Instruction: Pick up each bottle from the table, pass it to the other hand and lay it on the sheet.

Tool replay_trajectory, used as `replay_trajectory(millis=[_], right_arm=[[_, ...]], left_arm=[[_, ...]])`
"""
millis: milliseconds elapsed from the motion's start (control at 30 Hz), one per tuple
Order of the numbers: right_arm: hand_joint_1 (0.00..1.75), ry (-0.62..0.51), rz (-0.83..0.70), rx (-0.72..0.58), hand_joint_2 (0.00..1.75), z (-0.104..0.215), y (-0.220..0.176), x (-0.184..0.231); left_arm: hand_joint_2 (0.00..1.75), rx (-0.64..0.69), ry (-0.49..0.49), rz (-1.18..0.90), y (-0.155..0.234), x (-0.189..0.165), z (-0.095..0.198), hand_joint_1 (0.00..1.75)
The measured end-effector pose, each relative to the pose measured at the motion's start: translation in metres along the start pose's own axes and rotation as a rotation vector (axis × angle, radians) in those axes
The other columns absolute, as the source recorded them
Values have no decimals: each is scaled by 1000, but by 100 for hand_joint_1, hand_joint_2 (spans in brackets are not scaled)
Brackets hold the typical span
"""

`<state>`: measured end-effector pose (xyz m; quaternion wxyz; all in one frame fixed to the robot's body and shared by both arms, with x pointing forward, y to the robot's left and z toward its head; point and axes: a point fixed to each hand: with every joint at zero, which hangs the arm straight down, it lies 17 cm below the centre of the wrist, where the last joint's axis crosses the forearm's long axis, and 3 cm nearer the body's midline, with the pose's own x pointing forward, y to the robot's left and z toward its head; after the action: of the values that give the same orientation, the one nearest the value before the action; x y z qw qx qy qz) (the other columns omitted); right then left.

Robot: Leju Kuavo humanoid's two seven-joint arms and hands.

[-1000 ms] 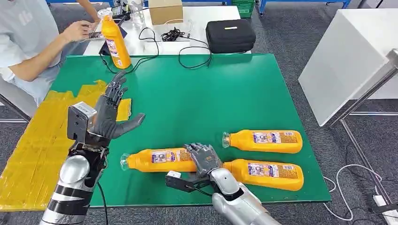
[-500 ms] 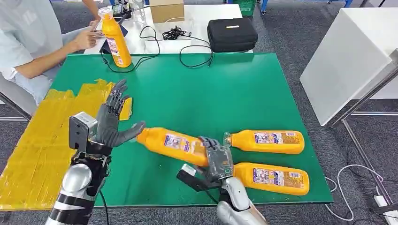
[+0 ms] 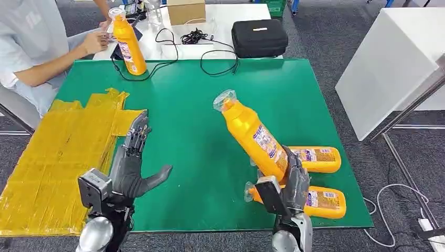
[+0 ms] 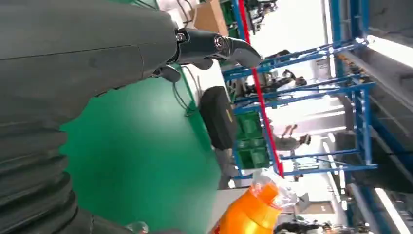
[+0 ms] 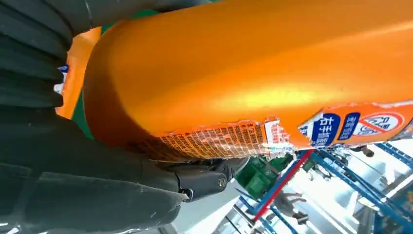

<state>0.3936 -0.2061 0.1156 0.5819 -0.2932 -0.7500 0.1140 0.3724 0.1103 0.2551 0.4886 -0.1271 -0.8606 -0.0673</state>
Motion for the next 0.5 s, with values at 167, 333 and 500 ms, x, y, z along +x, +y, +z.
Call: replay_trajectory(millis=[167, 333, 500], right_arm=[[175, -46, -145, 18, 175, -8, 8, 21], [175, -117, -227, 65, 175, -14, 30, 53], [175, -146, -244, 91, 175, -14, 42, 67]], left_arm=[[175, -255, 131, 406, -50, -5, 12, 0], [175, -363, 223, 564, -67, -20, 20, 0], [175, -382, 263, 562, -71, -33, 20, 0]])
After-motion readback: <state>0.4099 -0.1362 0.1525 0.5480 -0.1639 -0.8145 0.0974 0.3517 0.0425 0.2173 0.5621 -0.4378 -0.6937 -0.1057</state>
